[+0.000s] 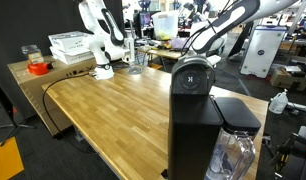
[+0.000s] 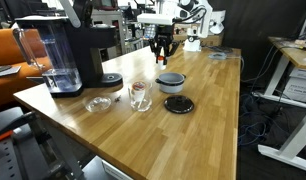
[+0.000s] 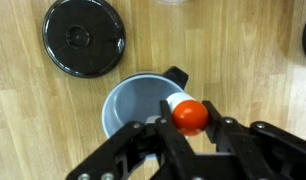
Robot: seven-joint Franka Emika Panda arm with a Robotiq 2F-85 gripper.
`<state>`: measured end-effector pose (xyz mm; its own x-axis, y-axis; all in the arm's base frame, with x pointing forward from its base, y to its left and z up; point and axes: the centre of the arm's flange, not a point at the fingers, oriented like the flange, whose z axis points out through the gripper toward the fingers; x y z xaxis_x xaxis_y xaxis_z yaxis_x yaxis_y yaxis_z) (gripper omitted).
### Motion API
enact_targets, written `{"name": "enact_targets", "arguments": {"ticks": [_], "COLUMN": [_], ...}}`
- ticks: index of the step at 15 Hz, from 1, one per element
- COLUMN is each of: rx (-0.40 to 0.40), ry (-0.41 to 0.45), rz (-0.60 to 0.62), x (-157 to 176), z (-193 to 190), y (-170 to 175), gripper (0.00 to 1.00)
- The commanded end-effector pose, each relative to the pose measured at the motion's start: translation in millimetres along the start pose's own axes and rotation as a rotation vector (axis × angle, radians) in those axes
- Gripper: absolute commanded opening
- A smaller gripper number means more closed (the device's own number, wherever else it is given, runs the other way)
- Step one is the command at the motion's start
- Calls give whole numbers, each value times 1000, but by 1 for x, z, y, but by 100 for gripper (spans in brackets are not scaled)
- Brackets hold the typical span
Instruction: Put the white object into the pot.
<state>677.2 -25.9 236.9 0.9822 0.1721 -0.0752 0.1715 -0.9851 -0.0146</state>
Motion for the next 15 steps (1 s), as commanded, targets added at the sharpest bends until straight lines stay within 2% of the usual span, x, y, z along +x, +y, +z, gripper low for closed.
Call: {"name": "enact_targets", "arguments": {"ticks": [1,10,15], "rx": [-10,5,15], "ry": [14,2,-8], "rz": [4,33,39], "x": [12,40,53], "z": [-2,20,35], "y": [5,34,37], "gripper": [30,30,33]}}
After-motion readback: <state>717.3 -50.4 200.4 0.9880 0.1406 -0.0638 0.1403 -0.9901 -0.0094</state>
